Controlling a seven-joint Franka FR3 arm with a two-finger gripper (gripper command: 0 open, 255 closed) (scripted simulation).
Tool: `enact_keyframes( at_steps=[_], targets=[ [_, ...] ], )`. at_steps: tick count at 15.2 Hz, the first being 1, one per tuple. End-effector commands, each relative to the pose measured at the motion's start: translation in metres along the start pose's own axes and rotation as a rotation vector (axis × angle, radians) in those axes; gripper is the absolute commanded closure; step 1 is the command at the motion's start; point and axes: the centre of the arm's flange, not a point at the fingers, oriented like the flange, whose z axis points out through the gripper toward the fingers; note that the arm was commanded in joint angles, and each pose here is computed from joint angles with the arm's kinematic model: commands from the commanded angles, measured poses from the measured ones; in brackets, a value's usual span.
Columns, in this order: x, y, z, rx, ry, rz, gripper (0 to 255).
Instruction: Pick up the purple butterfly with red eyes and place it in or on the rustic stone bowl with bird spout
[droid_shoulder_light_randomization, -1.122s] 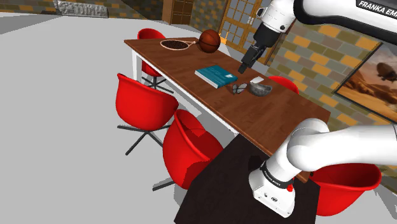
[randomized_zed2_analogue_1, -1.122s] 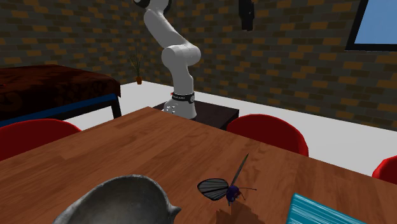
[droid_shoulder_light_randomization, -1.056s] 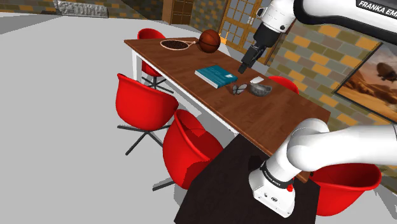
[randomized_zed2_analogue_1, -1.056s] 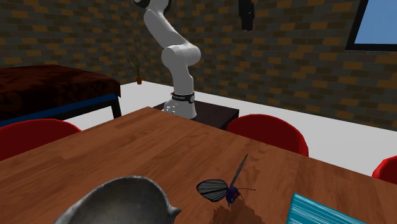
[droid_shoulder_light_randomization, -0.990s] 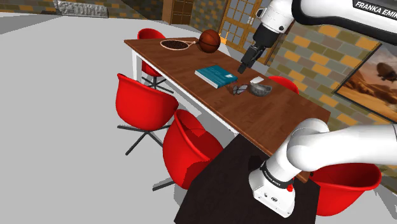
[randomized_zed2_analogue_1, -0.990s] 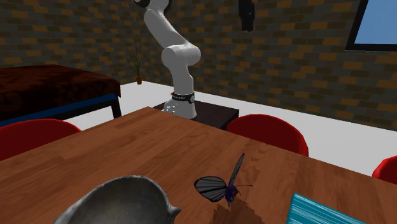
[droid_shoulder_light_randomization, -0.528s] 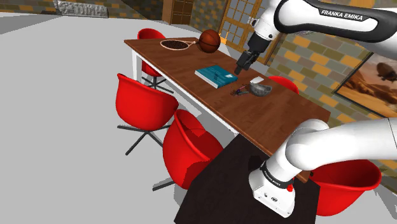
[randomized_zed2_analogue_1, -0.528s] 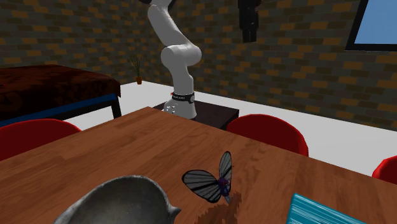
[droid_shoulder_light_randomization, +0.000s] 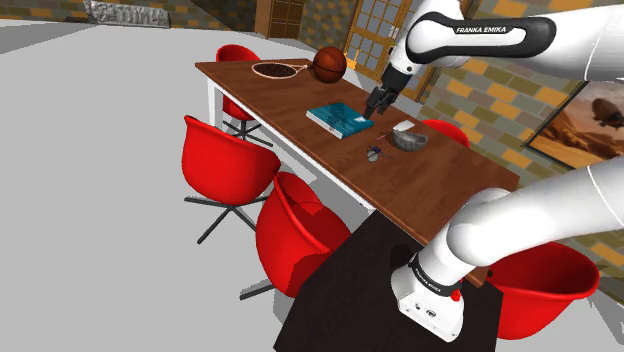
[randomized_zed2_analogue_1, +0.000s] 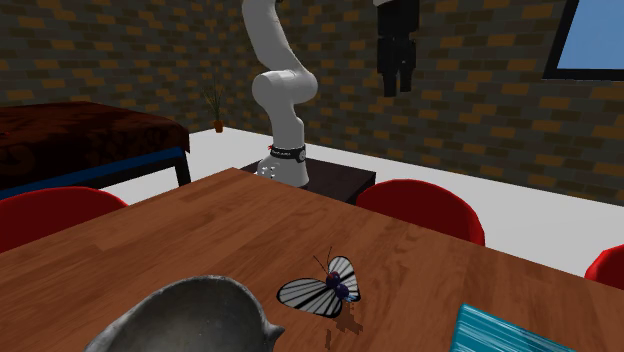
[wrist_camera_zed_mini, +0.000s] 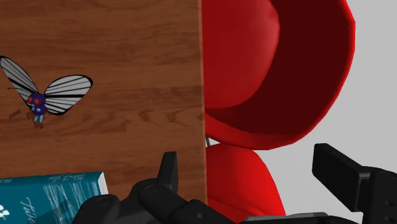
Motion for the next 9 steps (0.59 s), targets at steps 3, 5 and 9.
enact_keyframes(
  at_steps=[3, 5, 9],
  targets=[
    [0.016, 0.042, 0.029, 0.0, -0.003, 0.04, 0],
    [0.023, 0.063, 0.042, 0.0, -0.005, 0.06, 0],
    [0.037, 0.106, 0.07, 0.001, -0.008, 0.099, 0]
  ],
)
